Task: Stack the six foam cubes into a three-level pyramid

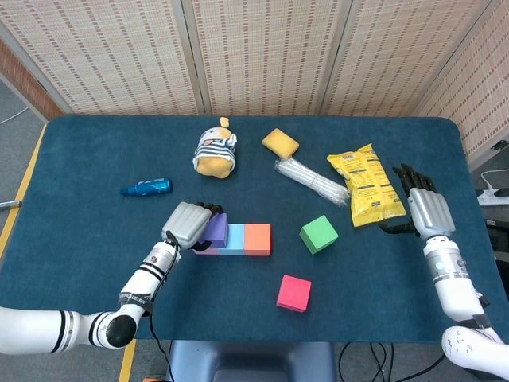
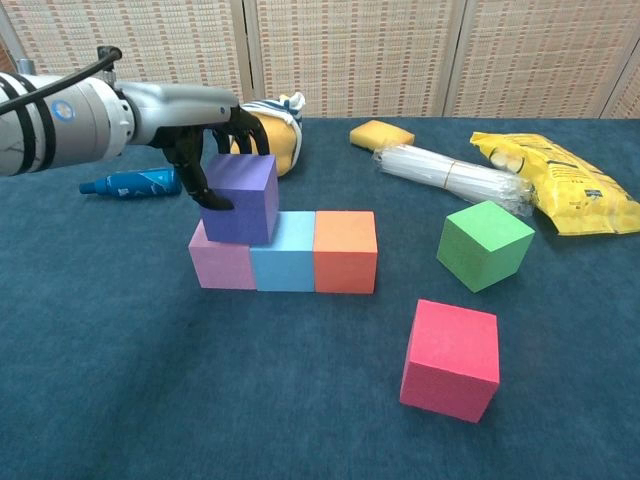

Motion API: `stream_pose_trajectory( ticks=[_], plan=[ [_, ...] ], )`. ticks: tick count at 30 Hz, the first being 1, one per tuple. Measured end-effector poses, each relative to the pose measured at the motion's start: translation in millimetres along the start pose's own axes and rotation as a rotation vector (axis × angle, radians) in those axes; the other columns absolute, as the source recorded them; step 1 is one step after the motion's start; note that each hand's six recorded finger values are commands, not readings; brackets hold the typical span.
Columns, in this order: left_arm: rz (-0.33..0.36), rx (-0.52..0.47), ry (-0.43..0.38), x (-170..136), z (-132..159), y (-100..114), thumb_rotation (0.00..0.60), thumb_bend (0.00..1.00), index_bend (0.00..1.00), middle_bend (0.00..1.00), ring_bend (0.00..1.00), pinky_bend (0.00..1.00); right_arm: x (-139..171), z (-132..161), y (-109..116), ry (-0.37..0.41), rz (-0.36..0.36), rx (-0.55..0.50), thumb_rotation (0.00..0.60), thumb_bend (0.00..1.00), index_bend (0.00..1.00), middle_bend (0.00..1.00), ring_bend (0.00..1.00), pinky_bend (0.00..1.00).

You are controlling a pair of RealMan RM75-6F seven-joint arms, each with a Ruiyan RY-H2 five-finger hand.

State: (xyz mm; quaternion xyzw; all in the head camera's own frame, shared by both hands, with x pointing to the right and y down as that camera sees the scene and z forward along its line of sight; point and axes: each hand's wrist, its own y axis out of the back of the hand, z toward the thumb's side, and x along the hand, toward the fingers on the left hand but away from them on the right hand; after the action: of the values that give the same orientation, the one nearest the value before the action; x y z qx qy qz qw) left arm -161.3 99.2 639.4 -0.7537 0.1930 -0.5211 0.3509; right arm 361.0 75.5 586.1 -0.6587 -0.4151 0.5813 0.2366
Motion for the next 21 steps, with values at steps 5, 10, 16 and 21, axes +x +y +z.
stream_pose_trajectory(
  ticks=[5, 10, 16, 21],
  plan=[
    [0.009, 0.007, -0.002, -1, 5, 1, 0.600, 0.30, 0.33, 0.36, 0.33, 0.48, 0, -1, 0, -0.004, 0.000, 0.000, 0.600, 0.20, 0.00, 0.06, 0.00, 0.00],
    [0.005, 0.002, 0.003, 1, 11, -1, 0.600, 0.30, 0.32, 0.36, 0.32, 0.48, 0, -2, 1, -0.004, 0.002, 0.000, 0.600, 0.20, 0.00, 0.06, 0.00, 0.00],
    [-0.003, 0.007, 0.018, 4, 15, -4, 0.600, 0.30, 0.32, 0.36, 0.32, 0.48, 1, -4, 2, -0.007, 0.000, -0.002, 0.600, 0.20, 0.00, 0.06, 0.00, 0.00],
    [-0.005, 0.010, 0.021, 5, 17, -6, 0.600, 0.30, 0.32, 0.35, 0.31, 0.47, 2, -5, 2, -0.010, 0.000, -0.003, 0.600, 0.20, 0.00, 0.06, 0.00, 0.00]
  ],
)
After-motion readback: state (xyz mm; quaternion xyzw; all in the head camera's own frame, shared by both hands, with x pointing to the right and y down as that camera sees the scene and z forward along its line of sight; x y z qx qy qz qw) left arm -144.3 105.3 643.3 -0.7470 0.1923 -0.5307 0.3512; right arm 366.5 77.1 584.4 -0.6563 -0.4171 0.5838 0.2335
